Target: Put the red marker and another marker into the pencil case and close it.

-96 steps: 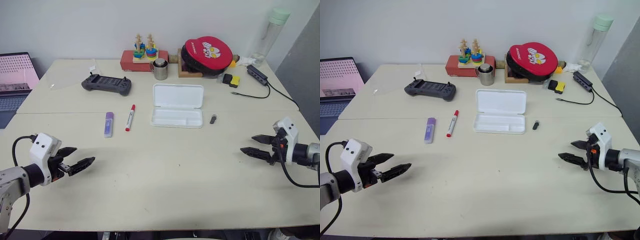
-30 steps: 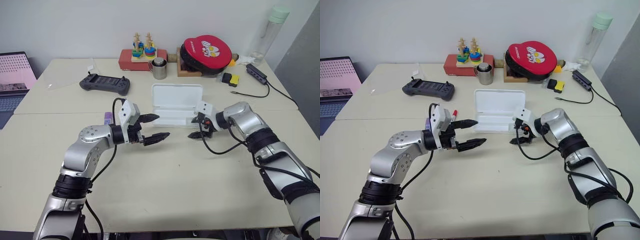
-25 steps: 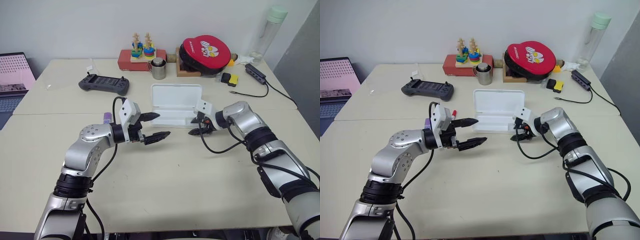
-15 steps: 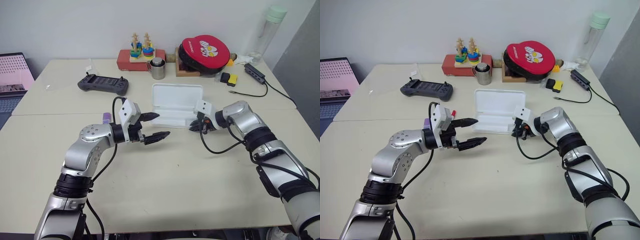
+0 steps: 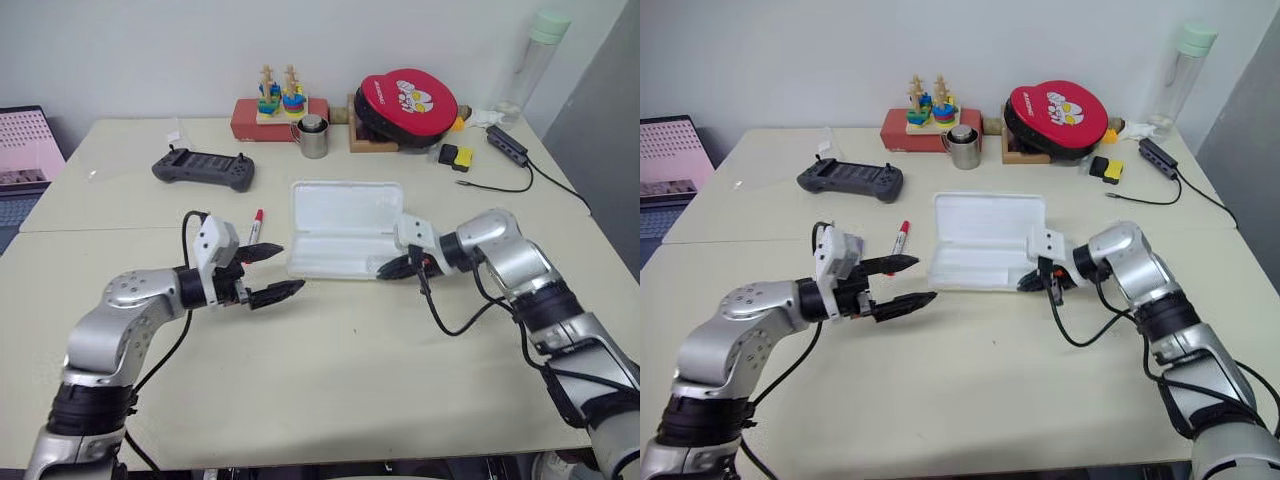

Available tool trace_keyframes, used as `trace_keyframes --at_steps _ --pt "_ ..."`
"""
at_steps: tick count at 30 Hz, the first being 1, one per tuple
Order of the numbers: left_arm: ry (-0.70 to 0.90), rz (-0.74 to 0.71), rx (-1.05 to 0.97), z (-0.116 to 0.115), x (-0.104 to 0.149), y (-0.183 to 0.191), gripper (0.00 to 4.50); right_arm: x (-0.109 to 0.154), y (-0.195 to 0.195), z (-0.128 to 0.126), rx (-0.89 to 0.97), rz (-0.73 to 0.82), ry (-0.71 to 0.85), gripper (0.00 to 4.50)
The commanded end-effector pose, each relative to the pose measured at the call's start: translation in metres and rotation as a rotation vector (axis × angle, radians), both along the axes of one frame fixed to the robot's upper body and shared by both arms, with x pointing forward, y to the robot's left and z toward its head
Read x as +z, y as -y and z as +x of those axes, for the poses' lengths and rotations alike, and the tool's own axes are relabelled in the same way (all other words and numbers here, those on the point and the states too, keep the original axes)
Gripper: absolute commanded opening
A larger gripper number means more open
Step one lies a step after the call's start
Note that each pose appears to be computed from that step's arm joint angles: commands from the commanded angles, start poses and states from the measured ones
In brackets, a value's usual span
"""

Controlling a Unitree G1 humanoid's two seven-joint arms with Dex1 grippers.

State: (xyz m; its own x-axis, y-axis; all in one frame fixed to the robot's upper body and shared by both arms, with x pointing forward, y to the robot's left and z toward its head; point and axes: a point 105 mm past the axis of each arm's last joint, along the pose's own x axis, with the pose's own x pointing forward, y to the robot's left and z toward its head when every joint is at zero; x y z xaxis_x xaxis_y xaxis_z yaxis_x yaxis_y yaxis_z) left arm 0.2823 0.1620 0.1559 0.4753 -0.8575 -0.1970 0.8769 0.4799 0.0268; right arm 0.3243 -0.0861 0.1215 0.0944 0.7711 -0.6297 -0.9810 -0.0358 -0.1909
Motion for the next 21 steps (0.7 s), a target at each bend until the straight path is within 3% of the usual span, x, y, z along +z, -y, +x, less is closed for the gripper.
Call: trace_keyframes --at_steps 1,8,15,21 --pt "0.023 0.007 -0.014 -0.012 0.011 0.0 4.5 0.005 -0.015 -0.031 0.09 0.008 0.012 0.0" --pt "0.018 -0.008 0.048 -0.007 0.014 -0.006 4.5 -0.011 -0.02 -0.042 0.071 -0.019 -0.007 0.0" --pt "0.023 -0.137 0.278 0.013 0.026 -0.028 4.5 -0.005 -0.023 -0.044 0.029 0.021 -0.001 1.37" --pt "0.074 -0.325 0.53 0.026 0.053 -0.067 4.5 0.037 -0.028 -0.053 0.025 0.221 -0.042 2.69"
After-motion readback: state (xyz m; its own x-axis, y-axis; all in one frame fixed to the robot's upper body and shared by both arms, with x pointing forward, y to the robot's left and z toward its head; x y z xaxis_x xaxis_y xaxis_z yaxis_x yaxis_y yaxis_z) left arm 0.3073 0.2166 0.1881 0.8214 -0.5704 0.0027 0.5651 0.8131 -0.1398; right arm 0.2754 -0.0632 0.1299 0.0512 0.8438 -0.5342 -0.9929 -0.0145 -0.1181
